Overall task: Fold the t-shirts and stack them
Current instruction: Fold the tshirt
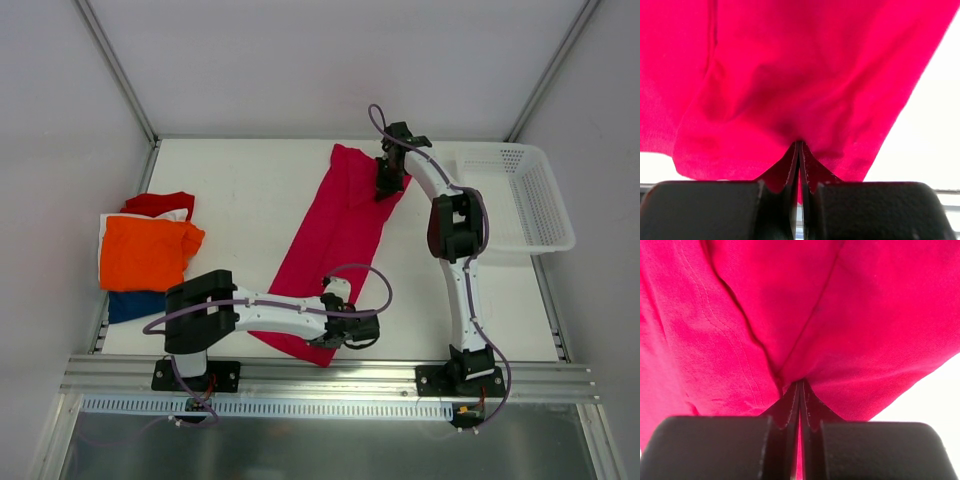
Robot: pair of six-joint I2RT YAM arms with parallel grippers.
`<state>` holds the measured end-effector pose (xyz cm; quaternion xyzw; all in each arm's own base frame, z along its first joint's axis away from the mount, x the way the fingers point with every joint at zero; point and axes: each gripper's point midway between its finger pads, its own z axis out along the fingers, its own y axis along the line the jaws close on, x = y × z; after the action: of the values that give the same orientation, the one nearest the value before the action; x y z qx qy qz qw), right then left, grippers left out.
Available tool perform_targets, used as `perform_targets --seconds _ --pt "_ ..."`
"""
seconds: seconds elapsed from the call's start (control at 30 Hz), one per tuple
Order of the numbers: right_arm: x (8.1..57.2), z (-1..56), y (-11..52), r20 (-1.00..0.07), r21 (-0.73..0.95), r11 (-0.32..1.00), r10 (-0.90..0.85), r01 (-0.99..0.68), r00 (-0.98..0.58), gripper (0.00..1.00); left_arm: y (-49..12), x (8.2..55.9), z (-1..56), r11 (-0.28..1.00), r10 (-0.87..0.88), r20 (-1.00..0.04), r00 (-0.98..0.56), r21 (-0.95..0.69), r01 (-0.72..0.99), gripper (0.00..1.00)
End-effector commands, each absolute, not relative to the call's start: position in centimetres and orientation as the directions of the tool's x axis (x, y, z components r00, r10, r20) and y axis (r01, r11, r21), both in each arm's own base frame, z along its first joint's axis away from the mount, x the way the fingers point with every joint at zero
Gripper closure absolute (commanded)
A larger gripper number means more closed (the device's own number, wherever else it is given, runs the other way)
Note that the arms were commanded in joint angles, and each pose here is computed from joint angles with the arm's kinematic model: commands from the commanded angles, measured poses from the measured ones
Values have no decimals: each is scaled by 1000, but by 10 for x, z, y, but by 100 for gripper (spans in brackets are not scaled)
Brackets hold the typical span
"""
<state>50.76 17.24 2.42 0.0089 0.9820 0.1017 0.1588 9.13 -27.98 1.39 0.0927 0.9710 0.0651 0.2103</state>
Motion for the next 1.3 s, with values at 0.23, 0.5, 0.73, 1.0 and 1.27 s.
perform_targets --seconds 0.23,0.5,0.73,1.0,1.27 --pt "507 9 197 -257 302 953 70 -11 -964 99 -370 91 20 961 233 -399 -887 -47 273 100" --pt "509 7 192 -252 317 948 72 -12 -965 99 -413 97 34 936 253 -426 -868 -118 331 100" --pt "511 33 200 -338 382 920 51 -88 -940 95 -402 117 74 938 214 -550 -808 -116 327 100" --pt "475 205 216 -684 322 885 -28 -336 -729 47 -292 176 154 993 58 -775 -629 -21 117 78" --pt "364 229 216 -657 262 903 -92 -342 -748 38 -215 187 174 993 -108 -802 -587 -120 -19 7"
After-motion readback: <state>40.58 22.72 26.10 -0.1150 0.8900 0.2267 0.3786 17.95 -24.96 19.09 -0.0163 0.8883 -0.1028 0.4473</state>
